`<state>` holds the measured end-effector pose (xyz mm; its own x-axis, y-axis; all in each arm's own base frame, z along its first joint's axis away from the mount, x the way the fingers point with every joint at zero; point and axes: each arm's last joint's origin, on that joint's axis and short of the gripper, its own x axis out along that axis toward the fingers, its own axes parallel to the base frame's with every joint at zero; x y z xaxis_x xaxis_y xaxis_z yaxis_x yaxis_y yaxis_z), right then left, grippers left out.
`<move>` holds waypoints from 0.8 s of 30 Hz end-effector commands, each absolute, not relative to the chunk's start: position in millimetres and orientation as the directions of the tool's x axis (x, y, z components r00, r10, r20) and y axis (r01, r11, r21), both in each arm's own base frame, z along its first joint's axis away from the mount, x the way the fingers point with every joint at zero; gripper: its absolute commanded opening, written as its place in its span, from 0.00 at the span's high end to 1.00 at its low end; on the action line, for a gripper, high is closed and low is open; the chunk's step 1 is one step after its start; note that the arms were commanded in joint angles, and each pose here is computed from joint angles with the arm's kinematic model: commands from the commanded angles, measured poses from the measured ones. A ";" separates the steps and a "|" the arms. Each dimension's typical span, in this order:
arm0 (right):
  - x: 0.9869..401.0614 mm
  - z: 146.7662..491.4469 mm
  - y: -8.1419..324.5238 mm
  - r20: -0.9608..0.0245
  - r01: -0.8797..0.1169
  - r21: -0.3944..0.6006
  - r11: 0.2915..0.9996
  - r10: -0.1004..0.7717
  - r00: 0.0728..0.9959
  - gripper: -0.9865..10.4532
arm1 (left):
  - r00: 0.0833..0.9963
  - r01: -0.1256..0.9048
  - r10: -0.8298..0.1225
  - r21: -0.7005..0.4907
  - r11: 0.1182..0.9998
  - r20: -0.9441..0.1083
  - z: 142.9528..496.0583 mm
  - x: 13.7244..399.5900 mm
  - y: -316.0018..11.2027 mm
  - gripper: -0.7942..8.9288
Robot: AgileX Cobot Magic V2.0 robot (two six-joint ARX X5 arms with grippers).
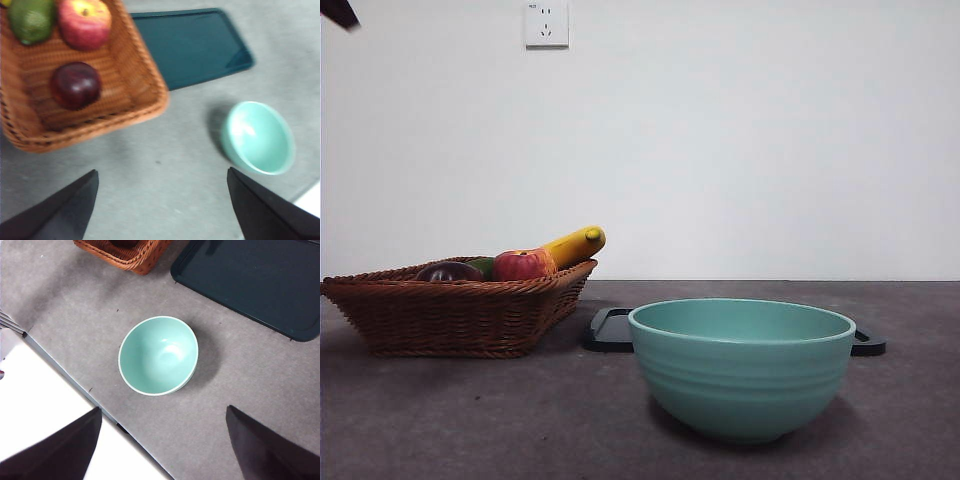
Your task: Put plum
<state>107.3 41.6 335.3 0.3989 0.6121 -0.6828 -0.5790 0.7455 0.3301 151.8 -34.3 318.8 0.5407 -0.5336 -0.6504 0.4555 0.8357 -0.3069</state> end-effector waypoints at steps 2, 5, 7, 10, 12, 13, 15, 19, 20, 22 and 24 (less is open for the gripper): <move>108.7 339.9 42.5 -0.673 -0.583 0.331 0.742 0.619 0.405 0.57 | 0.558 0.433 -0.474 -0.249 0.866 -0.681 327.7 175.9 -41.9 0.50; 108.7 339.9 42.5 -0.673 -0.583 0.331 0.742 0.619 0.405 0.57 | 0.559 0.424 -0.442 -0.215 0.879 -0.702 331.2 195.9 -49.6 0.50; 108.7 339.9 42.5 -0.673 -0.583 0.331 0.742 0.619 0.405 0.57 | 0.560 0.422 -0.423 -0.193 0.886 -0.712 333.3 210.7 -56.0 0.50; 108.7 339.9 42.5 -0.673 -0.583 0.331 0.742 0.619 0.405 0.57 | 0.559 0.410 -0.381 -0.154 0.899 -0.736 334.4 231.4 -65.6 0.50; 108.7 339.9 42.5 -0.673 -0.583 0.331 0.742 0.619 0.405 0.57 | 0.555 0.404 -0.357 -0.132 0.905 -0.751 333.7 243.6 -71.5 0.50; 108.7 339.9 42.5 -0.673 -0.583 0.331 0.742 0.619 0.405 0.57 | 0.553 0.405 -0.344 -0.116 0.907 -0.759 332.6 250.5 -74.6 0.50; 108.7 339.9 42.5 -0.673 -0.583 0.331 0.742 0.619 0.405 0.57 | 0.544 0.408 -0.324 -0.093 0.908 -0.774 328.1 262.9 -80.1 0.50; 108.7 339.9 42.5 -0.673 -0.583 0.331 0.742 0.619 0.405 0.57 | 0.512 0.415 -0.305 -0.079 0.906 -0.803 312.8 284.2 -90.0 0.50; 108.7 339.9 42.5 -0.673 -0.582 0.332 0.742 0.619 0.405 0.57 | 0.505 0.415 -0.301 -0.078 0.907 -0.809 307.4 289.1 -92.0 0.50; 108.7 339.9 42.5 -0.673 -0.581 0.333 0.743 0.619 0.405 0.57 | 0.490 0.405 -0.277 -0.065 0.912 -0.827 296.8 297.3 -94.8 0.50; 108.7 339.9 42.5 -0.673 -0.581 0.333 0.743 0.619 0.405 0.57 | 0.475 0.404 -0.256 -0.050 0.914 -0.842 287.2 304.1 -97.2 0.50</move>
<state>107.3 41.6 335.3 0.3992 0.6122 -0.6826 -0.5789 0.7456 0.3302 298.1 -94.2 286.8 0.4694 -0.2579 -0.8445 0.3891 0.9189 -0.0643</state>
